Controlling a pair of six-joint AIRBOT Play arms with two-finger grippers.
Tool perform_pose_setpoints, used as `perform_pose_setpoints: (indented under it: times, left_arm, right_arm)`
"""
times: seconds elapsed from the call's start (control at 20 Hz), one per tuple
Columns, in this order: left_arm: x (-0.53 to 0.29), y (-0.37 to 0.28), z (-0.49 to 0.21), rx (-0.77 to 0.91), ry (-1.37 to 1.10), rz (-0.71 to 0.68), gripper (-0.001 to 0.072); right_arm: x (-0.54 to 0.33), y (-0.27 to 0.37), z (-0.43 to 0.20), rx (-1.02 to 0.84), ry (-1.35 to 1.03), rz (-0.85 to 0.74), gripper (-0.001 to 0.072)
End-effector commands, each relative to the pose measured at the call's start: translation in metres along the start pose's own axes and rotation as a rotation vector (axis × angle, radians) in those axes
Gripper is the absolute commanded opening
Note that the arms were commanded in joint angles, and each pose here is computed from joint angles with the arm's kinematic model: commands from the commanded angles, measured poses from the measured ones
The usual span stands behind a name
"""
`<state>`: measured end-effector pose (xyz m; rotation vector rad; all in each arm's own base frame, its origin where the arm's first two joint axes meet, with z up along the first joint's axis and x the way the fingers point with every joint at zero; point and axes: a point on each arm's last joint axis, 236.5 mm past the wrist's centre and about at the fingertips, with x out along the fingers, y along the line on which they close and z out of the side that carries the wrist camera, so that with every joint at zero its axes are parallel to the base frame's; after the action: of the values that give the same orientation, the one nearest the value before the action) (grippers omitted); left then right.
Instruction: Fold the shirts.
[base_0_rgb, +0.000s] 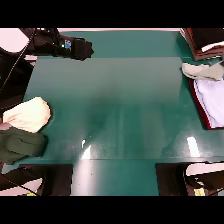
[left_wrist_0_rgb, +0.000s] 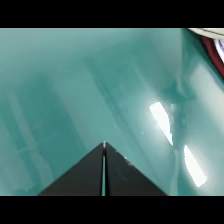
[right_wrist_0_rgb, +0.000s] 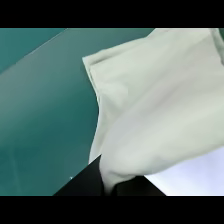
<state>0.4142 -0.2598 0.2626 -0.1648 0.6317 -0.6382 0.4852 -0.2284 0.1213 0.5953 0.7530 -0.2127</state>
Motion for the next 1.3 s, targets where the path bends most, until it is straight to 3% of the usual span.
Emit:
perform_pose_setpoints:
  times: [0.0,0.35,0.5,0.6,0.9,1.15,1.2,1.25]
  left_arm:
    - [0.000,-0.001,0.003,-0.005,-0.012,-0.001,0.0025]
    - [0.001,-0.001,0.001,-0.003,-0.003,-0.002,0.0025]
    - [0.001,0.000,-0.002,0.001,0.008,0.001,0.0025]
    - [0.001,0.000,-0.002,0.001,0.010,0.001,0.0026]
    - [0.000,0.000,-0.007,0.008,0.029,0.000,0.0026]
    - [0.000,0.000,-0.008,0.034,0.033,0.000,0.0025]
    - [0.000,0.000,-0.008,0.034,0.033,0.000,0.0026]
    - [0.000,0.000,-0.008,0.034,0.033,0.000,0.0025]
  right_arm:
    - [-0.019,-0.013,0.027,0.099,-0.095,0.049,0.0017]
    - [-0.087,0.057,0.086,-0.066,-0.245,0.124,0.0016]
    - [-0.111,0.059,0.084,-0.091,-0.234,0.118,0.0016]
    - [-0.117,0.043,0.072,-0.071,-0.212,0.076,0.0016]
    - [-0.135,-0.060,-0.008,-0.043,-0.027,-0.266,0.0017]
    - [-0.136,-0.106,-0.088,0.010,0.127,-0.327,0.0021]
    - [-0.137,-0.111,-0.099,0.033,0.144,-0.332,0.0085]
    - [-0.138,-0.117,-0.111,0.057,0.160,-0.337,0.0326]
